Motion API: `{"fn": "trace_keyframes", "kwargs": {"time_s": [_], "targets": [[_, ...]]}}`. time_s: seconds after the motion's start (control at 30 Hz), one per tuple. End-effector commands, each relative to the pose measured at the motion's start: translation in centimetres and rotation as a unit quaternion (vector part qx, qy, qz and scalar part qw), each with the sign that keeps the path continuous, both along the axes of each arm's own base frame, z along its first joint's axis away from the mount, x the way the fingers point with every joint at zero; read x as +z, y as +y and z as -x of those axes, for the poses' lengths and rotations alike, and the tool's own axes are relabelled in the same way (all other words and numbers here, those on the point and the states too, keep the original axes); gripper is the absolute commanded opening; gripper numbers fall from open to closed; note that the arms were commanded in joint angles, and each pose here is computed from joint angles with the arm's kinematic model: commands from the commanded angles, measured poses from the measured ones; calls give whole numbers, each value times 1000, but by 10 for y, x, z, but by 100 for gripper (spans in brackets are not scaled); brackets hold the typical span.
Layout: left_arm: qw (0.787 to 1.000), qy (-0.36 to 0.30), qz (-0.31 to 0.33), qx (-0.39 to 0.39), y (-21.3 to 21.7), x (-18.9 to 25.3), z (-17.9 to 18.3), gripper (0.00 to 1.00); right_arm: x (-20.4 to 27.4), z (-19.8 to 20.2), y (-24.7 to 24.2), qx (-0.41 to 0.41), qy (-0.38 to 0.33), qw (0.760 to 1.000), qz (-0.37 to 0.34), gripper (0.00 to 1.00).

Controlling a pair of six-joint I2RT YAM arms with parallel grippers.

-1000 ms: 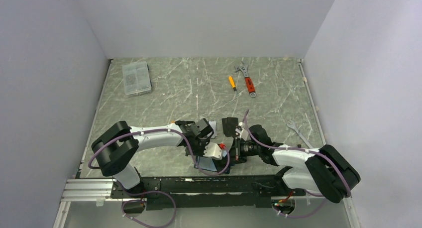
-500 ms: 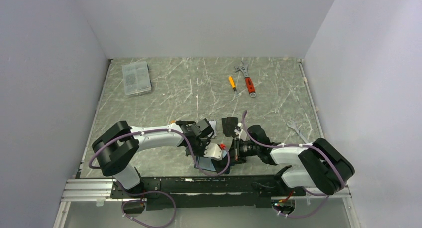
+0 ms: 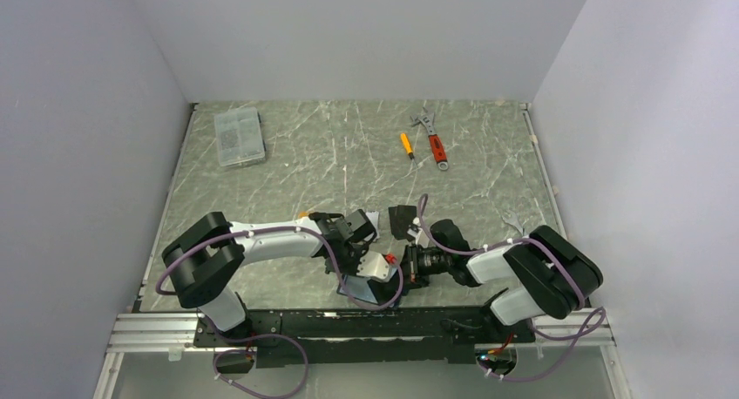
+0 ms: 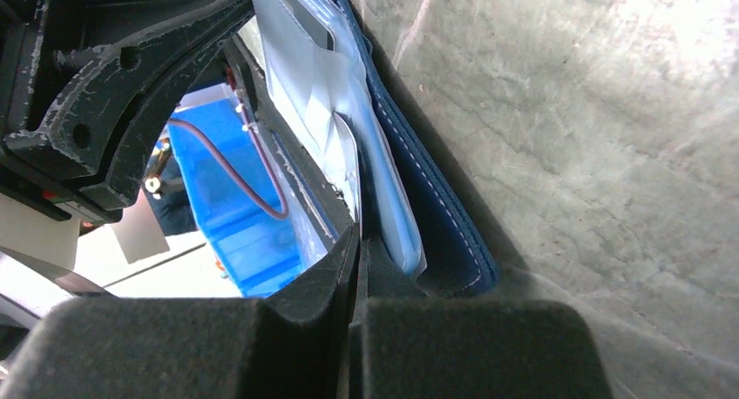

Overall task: Put the credit cards into the card holder
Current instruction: Insert the credit card into the card holder.

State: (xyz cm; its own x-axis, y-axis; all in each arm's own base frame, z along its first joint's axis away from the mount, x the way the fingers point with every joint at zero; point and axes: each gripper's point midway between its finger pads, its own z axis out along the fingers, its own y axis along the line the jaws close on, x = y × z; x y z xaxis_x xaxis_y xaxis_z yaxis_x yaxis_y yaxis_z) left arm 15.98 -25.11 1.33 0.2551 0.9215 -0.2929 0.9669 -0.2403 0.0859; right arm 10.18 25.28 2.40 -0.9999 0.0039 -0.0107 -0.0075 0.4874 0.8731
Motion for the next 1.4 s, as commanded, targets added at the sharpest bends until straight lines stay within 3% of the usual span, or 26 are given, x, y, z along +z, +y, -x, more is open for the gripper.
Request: {"fn": "trace_keyframes", "kwargs": {"time_s": [0.0,0.23,0.73,1.0,1.37], "targets": [[999,18,-37,-25,16,-35,14,0,16,-27,14,-15,-61,998,-28,0],[998,9,-52,-25,26,-44,14,0,36,-34,15,-19,-99,994,-41,0],[998,17,-50,-23,27,-41,18,0,25,-39,16,-40,-93,994,-37,0],[998,40,-34,-44,24,-35,34,0,-2,-42,9,-73,-62,995,23,0],[991,84,-31,-103,22,-34,75,0,-12,-40,-5,-87,-76,988,102,0]]}}
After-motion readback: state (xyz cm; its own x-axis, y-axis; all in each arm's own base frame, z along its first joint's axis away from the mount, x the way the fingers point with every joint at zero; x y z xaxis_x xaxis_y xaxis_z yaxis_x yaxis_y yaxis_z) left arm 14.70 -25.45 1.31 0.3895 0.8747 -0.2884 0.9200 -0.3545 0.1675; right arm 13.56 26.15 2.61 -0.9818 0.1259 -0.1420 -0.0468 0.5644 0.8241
